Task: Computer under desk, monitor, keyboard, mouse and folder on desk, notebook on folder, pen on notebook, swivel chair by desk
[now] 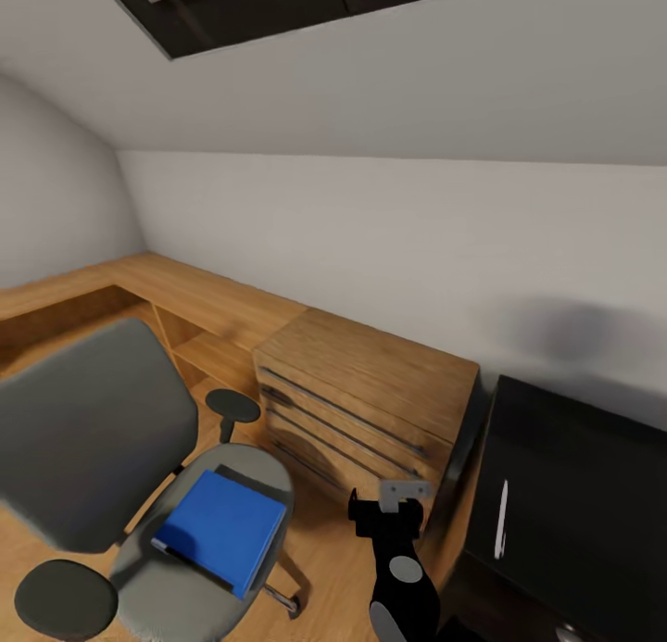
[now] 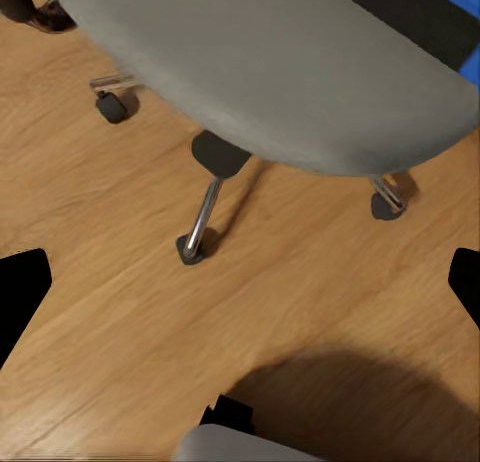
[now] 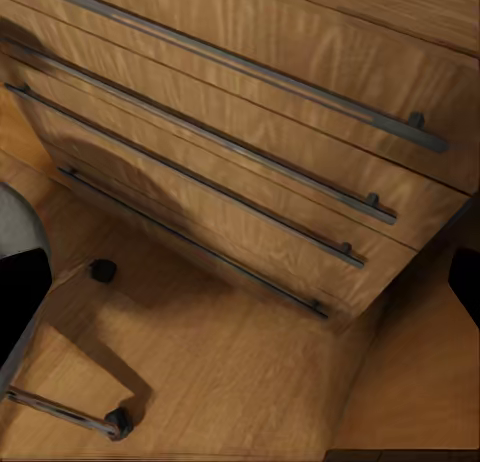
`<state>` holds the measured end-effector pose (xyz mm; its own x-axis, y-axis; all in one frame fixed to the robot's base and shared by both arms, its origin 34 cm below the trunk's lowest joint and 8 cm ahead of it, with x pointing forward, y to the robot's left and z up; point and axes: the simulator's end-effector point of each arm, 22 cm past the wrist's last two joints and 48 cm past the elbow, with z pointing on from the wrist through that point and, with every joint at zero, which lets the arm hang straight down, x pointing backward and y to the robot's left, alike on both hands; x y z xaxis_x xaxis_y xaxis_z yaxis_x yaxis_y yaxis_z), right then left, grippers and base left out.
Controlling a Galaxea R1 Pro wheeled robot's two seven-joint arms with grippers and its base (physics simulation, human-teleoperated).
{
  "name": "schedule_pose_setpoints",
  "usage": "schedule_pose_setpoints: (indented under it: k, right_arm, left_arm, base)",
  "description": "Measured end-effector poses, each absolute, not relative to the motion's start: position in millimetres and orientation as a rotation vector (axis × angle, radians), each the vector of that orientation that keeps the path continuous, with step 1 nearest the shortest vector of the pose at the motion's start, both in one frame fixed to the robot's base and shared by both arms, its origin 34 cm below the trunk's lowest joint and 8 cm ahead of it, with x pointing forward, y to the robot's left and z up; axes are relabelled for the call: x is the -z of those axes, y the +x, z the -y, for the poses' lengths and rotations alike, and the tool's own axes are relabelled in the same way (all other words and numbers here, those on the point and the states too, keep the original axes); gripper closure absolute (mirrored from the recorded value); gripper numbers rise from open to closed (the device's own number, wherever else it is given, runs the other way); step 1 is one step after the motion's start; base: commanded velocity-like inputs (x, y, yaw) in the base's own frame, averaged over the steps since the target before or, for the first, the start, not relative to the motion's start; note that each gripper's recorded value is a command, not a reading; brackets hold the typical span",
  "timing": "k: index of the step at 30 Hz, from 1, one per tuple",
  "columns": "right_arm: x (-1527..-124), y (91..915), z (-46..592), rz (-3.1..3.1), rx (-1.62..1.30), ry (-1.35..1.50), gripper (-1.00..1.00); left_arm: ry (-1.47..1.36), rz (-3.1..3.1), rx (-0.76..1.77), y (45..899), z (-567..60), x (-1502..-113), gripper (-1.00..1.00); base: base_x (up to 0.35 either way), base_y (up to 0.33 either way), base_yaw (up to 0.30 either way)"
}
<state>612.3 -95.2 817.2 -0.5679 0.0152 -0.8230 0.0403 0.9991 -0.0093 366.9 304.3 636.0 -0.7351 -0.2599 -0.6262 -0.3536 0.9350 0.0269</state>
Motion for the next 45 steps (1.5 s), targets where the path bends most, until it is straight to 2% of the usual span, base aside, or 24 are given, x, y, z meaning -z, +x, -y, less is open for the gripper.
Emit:
schedule_pose_setpoints:
  k: [16, 25, 45]
  right_arm:
    - [-809.3, 610.5, 93.8, -2.191, 0.033, 0.032, -1.0]
    - [-793.4, 586.5, 61.4, -2.206, -0.026, -0.038, -1.0]
    - [-742.4, 545.9, 59.0, -2.217, -0.036, -0.208, -1.0]
  left_arm:
    - [-0.436, -2.445, -0.201, 363.8, -307.0, -633.4, -1.0]
    - [-0.487, -2.441, -0.188, 347.4, -293.5, -633.4, -1.0]
    - [-0.506, -2.418, -0.182, 352.0, -290.0, -636.0, -1.0]
  base:
    - [0.0, 0.0, 0.231]
    - [0.0, 0.0, 0.008]
    - [0.0, 0.0, 0.0]
